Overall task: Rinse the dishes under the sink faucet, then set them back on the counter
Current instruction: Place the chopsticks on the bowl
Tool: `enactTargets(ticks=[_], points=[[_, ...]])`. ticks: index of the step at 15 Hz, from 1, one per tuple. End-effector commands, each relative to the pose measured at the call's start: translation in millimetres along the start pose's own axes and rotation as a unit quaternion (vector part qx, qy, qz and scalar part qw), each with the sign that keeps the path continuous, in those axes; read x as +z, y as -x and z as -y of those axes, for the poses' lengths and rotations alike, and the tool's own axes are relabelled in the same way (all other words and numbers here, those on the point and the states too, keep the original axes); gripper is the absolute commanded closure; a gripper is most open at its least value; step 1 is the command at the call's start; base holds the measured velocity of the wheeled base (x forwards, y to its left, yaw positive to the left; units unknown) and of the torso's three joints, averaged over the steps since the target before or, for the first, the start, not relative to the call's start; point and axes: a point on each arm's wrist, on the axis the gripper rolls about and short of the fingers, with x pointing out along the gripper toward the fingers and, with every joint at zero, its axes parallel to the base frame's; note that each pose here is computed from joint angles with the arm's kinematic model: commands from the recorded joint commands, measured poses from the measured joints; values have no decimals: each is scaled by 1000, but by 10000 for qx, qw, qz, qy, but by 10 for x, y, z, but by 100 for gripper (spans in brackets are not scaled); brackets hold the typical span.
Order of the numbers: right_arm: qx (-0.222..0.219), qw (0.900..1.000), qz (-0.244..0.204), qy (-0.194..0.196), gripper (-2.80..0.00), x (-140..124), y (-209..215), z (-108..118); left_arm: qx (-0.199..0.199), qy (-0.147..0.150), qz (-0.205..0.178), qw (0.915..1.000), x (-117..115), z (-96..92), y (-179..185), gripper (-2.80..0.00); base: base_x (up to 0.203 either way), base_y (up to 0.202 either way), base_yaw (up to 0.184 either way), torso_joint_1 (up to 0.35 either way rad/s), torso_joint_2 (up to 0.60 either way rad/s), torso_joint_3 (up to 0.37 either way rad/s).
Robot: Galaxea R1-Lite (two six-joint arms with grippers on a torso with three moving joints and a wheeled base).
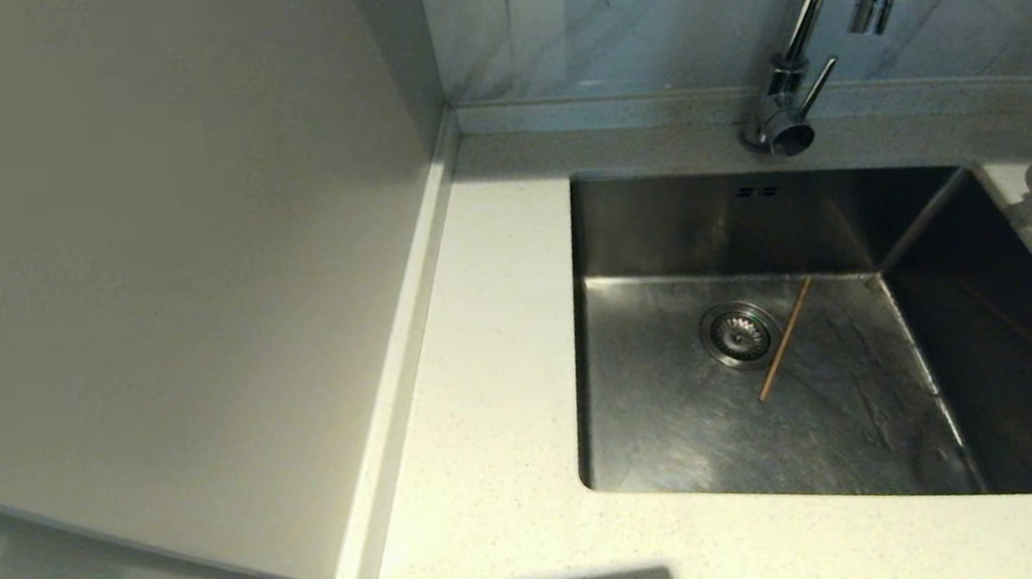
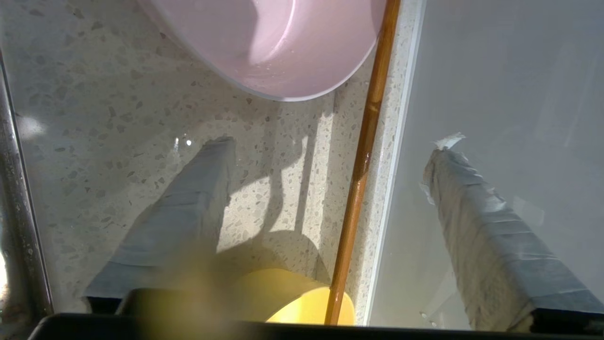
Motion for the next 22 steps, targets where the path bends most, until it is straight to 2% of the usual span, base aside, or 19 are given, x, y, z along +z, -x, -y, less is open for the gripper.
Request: enactTargets(ticks=[1, 4, 7, 10, 11, 13, 15, 17, 19, 22], points=[[-61, 9999, 93, -54, -280, 28, 71, 53, 2, 2, 17, 10000, 0, 0, 2, 0, 0, 0, 0, 0, 0, 0], [-88, 9984, 497, -266, -280, 91, 375, 220, 2, 2, 17, 10000, 0, 0, 2, 0, 0, 0, 0, 0, 0, 0], [537, 9889, 1285, -517, -280, 152, 774, 328, 2, 2, 17, 10000, 0, 0, 2, 0, 0, 0, 0, 0, 0, 0], [1186, 9740, 1768, -776, -280, 303, 1050, 123, 2, 2, 17, 10000, 0, 0, 2, 0, 0, 0, 0, 0, 0, 0], [1337, 9704, 1833, -825, 0, 336, 1117, 52, 2, 2, 17, 10000, 0, 0, 2, 0, 0, 0, 0, 0, 0, 0], [1633, 9675, 1754, -806, 0, 351, 1207, -83, 2, 2, 17, 10000, 0, 0, 2, 0, 0, 0, 0, 0, 0, 0], [1893, 9675, 1433, -865, 0, 339, 1282, -140, 2, 2, 17, 10000, 0, 0, 2, 0, 0, 0, 0, 0, 0, 0], [2181, 9668, 854, -1021, 0, 320, 1387, -154, 2, 2, 17, 10000, 0, 0, 2, 0, 0, 0, 0, 0, 0, 0], [2419, 9612, 262, -1297, 0, 315, 1453, -203, 2, 2, 17, 10000, 0, 0, 2, 0, 0, 0, 0, 0, 0, 0], [2509, 9539, -228, -1634, 0, 308, 1433, -271, 2, 2, 17, 10000, 0, 0, 2, 0, 0, 0, 0, 0, 0, 0]])
